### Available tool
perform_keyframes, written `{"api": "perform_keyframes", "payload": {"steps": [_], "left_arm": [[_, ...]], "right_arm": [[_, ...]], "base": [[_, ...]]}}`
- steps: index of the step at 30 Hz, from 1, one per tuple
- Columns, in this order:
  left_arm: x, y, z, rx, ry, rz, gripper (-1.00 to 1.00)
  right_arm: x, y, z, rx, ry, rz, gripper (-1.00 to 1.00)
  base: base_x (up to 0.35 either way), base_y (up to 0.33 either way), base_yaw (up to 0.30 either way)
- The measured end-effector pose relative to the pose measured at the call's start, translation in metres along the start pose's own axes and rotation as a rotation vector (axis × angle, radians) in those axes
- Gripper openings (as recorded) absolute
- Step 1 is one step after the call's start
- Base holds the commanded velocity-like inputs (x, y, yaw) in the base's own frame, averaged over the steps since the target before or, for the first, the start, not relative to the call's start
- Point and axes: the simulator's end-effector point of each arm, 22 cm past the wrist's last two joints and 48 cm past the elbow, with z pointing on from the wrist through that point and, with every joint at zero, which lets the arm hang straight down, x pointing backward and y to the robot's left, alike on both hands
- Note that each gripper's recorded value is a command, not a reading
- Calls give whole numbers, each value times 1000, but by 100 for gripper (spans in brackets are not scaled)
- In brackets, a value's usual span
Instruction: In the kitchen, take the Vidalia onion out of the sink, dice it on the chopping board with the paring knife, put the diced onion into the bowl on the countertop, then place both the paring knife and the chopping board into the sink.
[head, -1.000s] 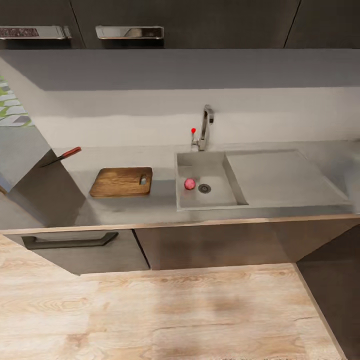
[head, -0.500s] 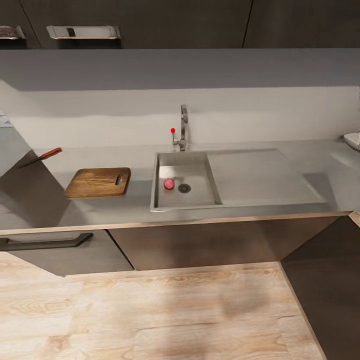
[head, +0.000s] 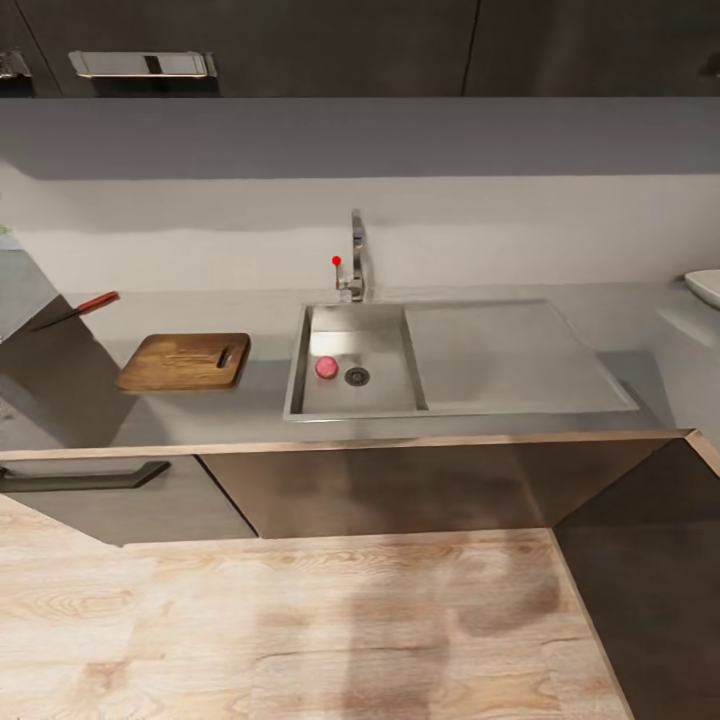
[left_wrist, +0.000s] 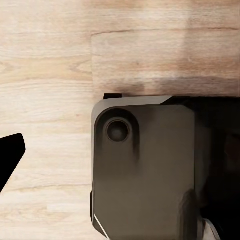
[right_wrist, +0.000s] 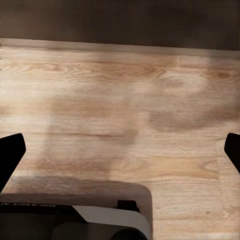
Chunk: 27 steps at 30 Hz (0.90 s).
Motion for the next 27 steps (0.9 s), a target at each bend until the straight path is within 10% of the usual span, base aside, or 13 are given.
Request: {"api": "perform_keyframes", "payload": {"steps": [27], "left_arm": [[2, 0, 0, 0, 4, 0, 100]], "right_arm": [[2, 0, 0, 0, 5, 0, 100]], "base": [[0, -130, 37]]}}
